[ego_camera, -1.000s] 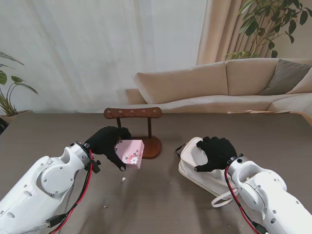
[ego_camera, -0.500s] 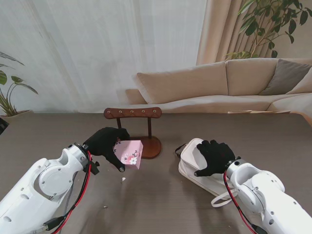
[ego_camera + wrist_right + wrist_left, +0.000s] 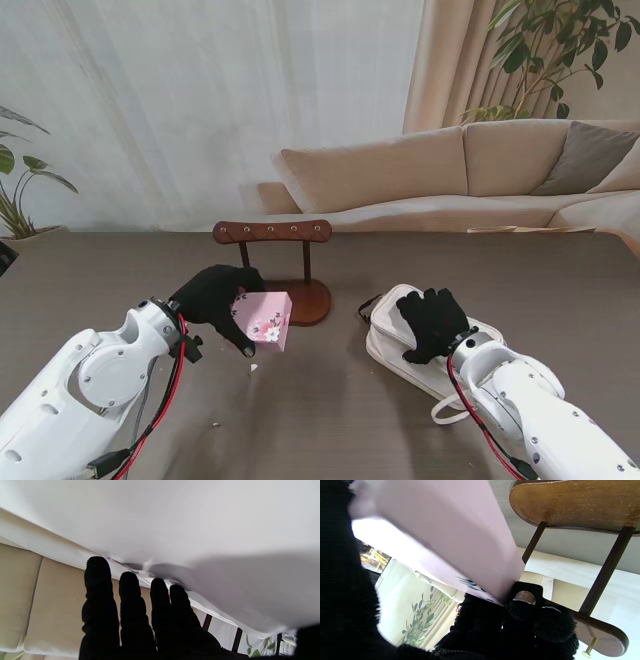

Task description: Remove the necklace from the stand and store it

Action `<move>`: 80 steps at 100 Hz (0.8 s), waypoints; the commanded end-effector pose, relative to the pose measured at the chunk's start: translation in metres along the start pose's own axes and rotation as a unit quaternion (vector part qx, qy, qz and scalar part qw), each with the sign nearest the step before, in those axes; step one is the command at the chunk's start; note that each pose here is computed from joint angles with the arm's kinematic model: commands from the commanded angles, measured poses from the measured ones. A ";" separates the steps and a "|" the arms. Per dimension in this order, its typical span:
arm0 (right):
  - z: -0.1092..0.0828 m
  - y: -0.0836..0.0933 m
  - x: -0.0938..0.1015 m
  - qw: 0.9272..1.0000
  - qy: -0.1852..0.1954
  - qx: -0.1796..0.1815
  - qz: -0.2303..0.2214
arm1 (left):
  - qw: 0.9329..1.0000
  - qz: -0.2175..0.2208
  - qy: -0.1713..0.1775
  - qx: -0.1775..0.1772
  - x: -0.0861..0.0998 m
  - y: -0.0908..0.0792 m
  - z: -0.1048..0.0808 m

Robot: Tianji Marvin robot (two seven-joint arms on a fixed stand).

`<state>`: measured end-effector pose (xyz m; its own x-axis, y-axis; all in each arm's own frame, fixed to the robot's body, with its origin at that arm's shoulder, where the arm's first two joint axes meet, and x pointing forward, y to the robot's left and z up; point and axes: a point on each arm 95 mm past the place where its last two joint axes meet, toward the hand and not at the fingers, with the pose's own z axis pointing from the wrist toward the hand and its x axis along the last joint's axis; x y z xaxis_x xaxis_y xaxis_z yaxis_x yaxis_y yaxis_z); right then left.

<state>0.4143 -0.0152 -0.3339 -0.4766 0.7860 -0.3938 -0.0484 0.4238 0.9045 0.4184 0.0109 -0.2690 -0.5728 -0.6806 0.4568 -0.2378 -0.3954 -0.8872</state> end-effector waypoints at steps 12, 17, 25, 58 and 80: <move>0.004 -0.013 0.003 1.000 0.008 0.008 -0.009 | 1.000 0.002 0.007 0.001 0.005 -0.003 0.001; 0.005 -0.014 0.003 1.000 0.010 0.003 -0.011 | 1.000 0.002 0.006 0.001 0.005 -0.002 0.001; 0.009 -0.014 0.003 1.000 0.016 -0.008 -0.019 | 1.000 0.001 0.005 0.001 0.006 -0.002 0.001; 0.019 -0.003 0.004 0.998 0.049 -0.038 -0.010 | 1.000 0.001 0.005 -0.001 0.006 -0.003 0.000; 0.026 0.010 0.012 0.995 0.075 -0.063 0.016 | 1.000 0.005 0.000 0.001 0.006 -0.006 -0.003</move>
<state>0.4321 0.0023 -0.3322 -0.5839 0.7300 -0.3551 -0.1396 0.3406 0.9298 0.4162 0.0127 -0.2634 -0.5737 -0.6840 0.4505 -0.2259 -0.3966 -0.8898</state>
